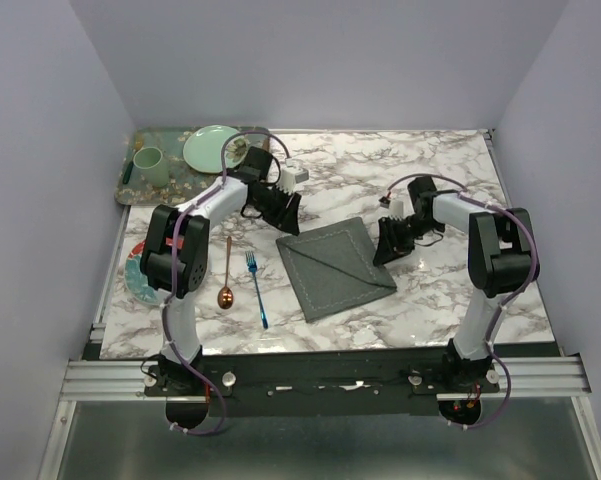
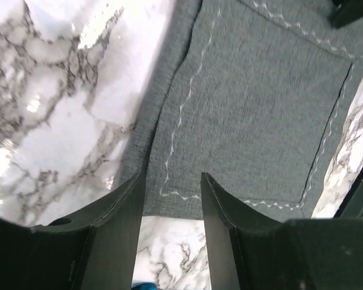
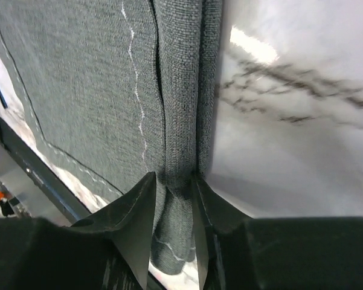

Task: Fold the napkin into a case and place the utensils inside
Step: Move the upper triangle-folded napkin to the center of the board.

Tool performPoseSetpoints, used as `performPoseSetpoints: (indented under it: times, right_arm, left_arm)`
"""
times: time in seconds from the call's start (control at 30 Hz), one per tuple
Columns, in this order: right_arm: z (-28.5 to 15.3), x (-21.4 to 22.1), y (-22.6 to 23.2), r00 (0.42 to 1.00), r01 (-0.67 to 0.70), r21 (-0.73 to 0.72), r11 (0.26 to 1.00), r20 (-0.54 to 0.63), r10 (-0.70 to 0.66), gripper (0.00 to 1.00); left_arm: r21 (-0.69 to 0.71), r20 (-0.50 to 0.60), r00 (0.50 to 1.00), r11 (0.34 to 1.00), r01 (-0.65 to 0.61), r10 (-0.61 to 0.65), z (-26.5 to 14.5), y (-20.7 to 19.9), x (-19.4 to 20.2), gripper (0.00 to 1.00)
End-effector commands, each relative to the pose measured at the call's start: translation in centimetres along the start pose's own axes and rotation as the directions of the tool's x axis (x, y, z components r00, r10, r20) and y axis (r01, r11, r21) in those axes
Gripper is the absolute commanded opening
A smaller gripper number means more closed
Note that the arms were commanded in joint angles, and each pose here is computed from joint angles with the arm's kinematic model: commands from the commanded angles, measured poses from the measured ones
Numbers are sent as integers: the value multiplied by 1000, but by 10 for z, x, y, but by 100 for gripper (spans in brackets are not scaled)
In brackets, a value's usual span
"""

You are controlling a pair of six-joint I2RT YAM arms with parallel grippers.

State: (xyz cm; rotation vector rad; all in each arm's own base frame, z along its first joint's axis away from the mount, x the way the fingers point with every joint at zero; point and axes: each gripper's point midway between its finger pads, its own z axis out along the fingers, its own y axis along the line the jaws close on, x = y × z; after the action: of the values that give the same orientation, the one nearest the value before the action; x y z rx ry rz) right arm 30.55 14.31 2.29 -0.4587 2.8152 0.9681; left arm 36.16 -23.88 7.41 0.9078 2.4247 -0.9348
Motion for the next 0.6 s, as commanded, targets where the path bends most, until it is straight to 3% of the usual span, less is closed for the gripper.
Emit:
performPoseSetpoints:
  times: [0.0,0.27,0.37,0.57]
  right_arm:
    - [8,34,7,997,4,-7,1000,-77,-4,35]
    - [2,47,39,993,-23,-111,994,-115,10,34]
    - [-4,56,50,988,-57,-153,987,-148,34,40]
    - [-31,33,65,997,2,-175,985,-75,-15,54]
  left_arm:
    - [6,-1,997,997,-78,78,3,11,-24,50]
    - [108,6,983,977,-182,182,40,-11,-49,51]
    - [148,0,979,968,-201,203,60,-22,-50,51]
    - [182,23,976,959,-216,216,89,-29,-60,51]
